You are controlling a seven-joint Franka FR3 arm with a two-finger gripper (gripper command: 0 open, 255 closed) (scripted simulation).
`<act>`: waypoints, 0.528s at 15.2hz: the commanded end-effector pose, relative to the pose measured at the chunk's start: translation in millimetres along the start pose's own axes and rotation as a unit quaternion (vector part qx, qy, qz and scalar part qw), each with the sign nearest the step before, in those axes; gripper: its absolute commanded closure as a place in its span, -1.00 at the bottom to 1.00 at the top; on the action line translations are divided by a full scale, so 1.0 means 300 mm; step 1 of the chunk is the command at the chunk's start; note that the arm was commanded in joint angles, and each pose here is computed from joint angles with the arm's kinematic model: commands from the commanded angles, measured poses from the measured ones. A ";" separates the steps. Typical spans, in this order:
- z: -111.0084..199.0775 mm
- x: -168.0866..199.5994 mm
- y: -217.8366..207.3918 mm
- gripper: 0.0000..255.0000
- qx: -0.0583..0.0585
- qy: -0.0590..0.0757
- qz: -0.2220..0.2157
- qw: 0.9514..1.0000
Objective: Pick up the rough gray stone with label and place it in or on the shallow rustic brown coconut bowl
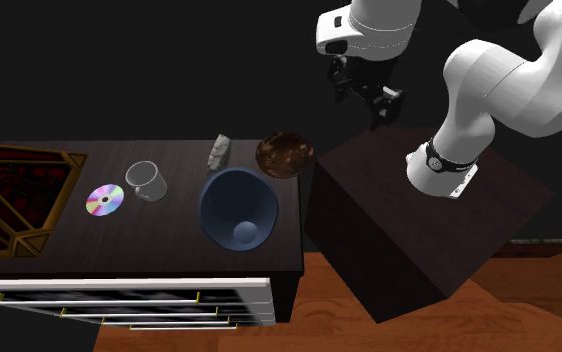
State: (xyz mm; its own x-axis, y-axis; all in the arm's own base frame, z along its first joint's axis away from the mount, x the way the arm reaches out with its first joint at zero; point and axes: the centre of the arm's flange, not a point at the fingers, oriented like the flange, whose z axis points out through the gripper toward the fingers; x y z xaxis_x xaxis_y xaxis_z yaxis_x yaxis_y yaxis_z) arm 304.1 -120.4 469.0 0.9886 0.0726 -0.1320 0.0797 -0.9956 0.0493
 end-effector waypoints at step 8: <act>0.221 0.109 0.320 -1.00 0.008 0.021 -0.075 0.997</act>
State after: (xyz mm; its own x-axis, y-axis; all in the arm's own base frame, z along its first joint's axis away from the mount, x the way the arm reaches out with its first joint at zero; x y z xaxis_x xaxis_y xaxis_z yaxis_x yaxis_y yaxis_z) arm 331.7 -203.8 412.0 0.9738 0.2042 -0.0999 0.2068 -0.9782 0.0169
